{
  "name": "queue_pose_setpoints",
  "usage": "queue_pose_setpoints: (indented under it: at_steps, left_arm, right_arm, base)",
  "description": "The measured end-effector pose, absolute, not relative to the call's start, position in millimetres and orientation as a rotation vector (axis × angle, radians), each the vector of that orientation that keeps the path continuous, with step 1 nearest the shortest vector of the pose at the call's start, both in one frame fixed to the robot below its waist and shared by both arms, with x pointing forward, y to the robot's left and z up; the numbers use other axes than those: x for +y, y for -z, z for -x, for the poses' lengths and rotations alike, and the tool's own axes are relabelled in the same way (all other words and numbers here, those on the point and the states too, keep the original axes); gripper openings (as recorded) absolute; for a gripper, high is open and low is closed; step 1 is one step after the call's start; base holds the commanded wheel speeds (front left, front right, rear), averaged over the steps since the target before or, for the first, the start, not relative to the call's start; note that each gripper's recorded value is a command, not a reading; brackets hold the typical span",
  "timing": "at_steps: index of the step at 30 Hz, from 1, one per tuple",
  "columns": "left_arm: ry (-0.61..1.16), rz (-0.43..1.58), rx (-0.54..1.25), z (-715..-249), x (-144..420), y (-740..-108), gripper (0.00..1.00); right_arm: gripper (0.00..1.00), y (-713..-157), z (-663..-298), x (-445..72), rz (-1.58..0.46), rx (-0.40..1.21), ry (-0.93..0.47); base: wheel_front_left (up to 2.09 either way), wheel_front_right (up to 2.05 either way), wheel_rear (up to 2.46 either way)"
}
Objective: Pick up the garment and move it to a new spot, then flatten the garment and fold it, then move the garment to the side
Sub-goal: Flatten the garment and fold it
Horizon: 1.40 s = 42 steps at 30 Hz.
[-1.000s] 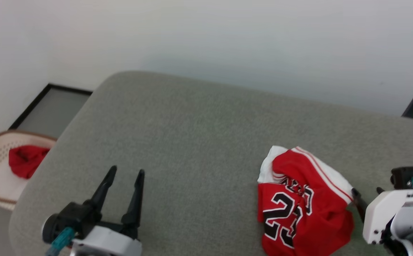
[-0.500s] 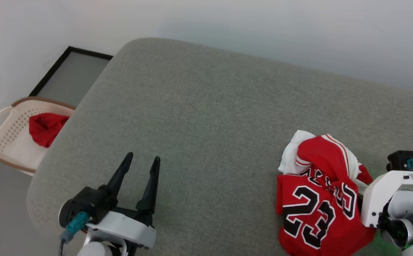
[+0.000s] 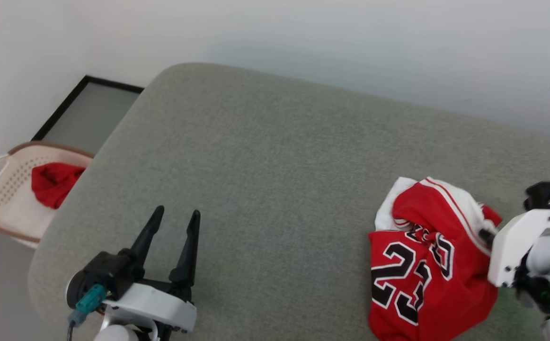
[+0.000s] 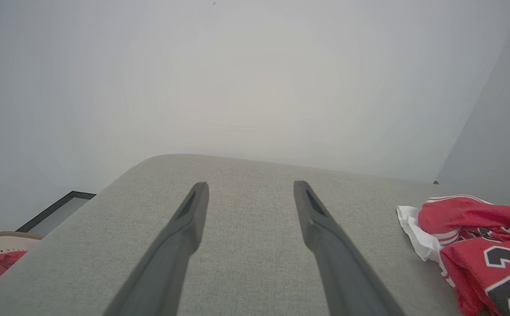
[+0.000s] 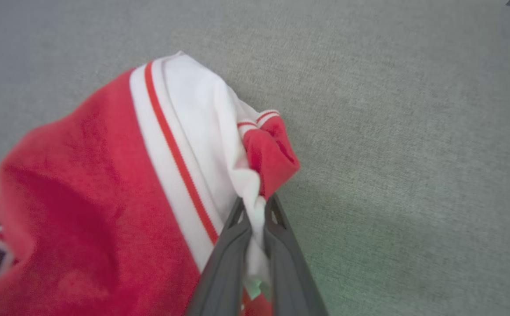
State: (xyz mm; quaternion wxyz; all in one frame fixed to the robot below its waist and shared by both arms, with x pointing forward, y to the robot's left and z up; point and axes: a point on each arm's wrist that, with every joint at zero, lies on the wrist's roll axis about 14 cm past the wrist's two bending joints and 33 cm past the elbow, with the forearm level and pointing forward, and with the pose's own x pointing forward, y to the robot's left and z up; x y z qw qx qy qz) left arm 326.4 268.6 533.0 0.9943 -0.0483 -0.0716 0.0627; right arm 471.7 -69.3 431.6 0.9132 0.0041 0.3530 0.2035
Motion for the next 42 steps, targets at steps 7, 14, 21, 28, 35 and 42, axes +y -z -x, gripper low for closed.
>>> queue_pose_setpoints:
  at_steps: [7, 14, 21, 28, 35, 42]
  left_arm:
    - [-0.092, 0.100, -0.163, -329.1, 260.4, -538.5, 1.00]
    - [-0.047, 0.115, -0.174, -336.4, 245.9, -541.4, 1.00]
    - [-0.020, 0.131, -0.156, -342.9, 237.2, -535.8, 1.00]
    - [0.035, 0.156, -0.160, -356.2, 226.0, -540.3, 1.00]
    - [0.119, 0.211, -0.176, -376.0, 207.1, -551.3, 1.00]
    - [0.263, 0.227, -0.163, -403.3, 173.6, -564.7, 1.00]
  right_arm:
    - [0.00, -474.6, -479.3, -106.6, -0.053, 0.614, -0.342]
    - [0.00, -450.9, -456.5, -168.2, -0.079, 0.694, -0.182]
    - [1.00, -420.7, -437.9, -177.6, -0.111, 0.770, -0.139]
    - [1.00, -442.5, -442.2, -177.1, -0.104, 0.655, -0.148]
    - [1.00, -496.7, -441.1, -175.0, -0.031, 0.334, -0.181]
    - [1.00, -532.5, -417.4, -185.1, 0.031, 0.048, -0.145]
  base:
    - [0.00, 0.00, 0.00]
    - [0.00, 0.00, 0.00]
    - [0.00, 0.00, 0.00]
    - [0.00, 0.00, 0.00]
    - [0.00, 0.00, 0.00]
    - [0.00, 0.00, 0.00]
